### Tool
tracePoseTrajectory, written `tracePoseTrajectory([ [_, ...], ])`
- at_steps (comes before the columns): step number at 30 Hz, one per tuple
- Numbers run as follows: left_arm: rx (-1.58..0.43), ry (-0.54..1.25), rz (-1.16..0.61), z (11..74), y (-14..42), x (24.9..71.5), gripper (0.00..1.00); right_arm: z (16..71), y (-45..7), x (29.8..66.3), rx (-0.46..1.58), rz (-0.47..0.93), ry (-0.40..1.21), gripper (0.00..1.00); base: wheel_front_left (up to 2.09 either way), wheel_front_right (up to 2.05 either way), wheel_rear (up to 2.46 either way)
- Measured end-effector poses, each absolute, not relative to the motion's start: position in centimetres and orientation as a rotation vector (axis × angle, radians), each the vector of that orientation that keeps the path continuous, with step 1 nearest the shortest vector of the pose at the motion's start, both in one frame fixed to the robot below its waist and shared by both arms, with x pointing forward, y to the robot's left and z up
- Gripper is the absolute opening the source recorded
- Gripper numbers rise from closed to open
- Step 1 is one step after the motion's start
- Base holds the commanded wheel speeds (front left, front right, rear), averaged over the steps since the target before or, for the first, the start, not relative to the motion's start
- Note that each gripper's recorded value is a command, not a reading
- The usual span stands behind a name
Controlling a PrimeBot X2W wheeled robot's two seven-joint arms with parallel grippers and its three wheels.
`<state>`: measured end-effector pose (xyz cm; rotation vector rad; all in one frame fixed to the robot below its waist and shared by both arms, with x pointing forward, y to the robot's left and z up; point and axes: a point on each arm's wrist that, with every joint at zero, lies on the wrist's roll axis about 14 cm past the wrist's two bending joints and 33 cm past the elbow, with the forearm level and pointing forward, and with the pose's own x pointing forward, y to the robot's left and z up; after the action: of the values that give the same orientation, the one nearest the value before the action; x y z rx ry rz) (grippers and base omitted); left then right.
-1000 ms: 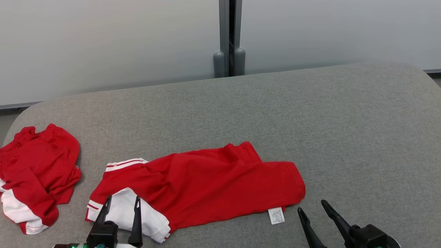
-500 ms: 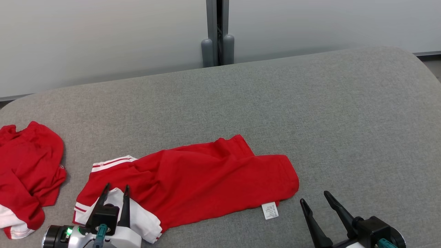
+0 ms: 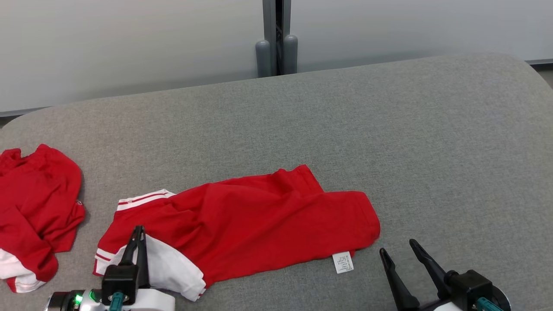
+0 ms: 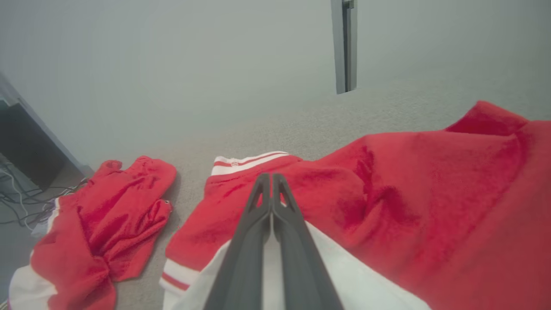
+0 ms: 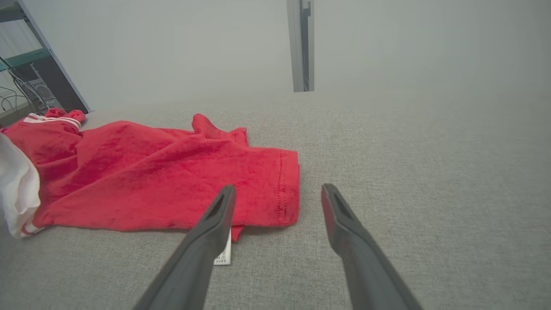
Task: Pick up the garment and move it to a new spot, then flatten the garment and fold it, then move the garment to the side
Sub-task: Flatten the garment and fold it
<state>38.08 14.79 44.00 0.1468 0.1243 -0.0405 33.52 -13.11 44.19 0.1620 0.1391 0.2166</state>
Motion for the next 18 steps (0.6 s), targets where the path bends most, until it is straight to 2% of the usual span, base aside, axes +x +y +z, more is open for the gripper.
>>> tracePoseTrajectory([
  [8,0.120,0.032,0.081,47.2,18.7,37.2,0.00,42.0,-12.9,34.3,0.208,0.212,0.212,1.00,0.00,0.00,0.00],
  [18,0.107,-0.006,0.123,48.6,20.2,36.5,0.00,39.5,-11.9,35.3,0.207,0.249,0.306,1.00,0.00,0.00,0.00],
])
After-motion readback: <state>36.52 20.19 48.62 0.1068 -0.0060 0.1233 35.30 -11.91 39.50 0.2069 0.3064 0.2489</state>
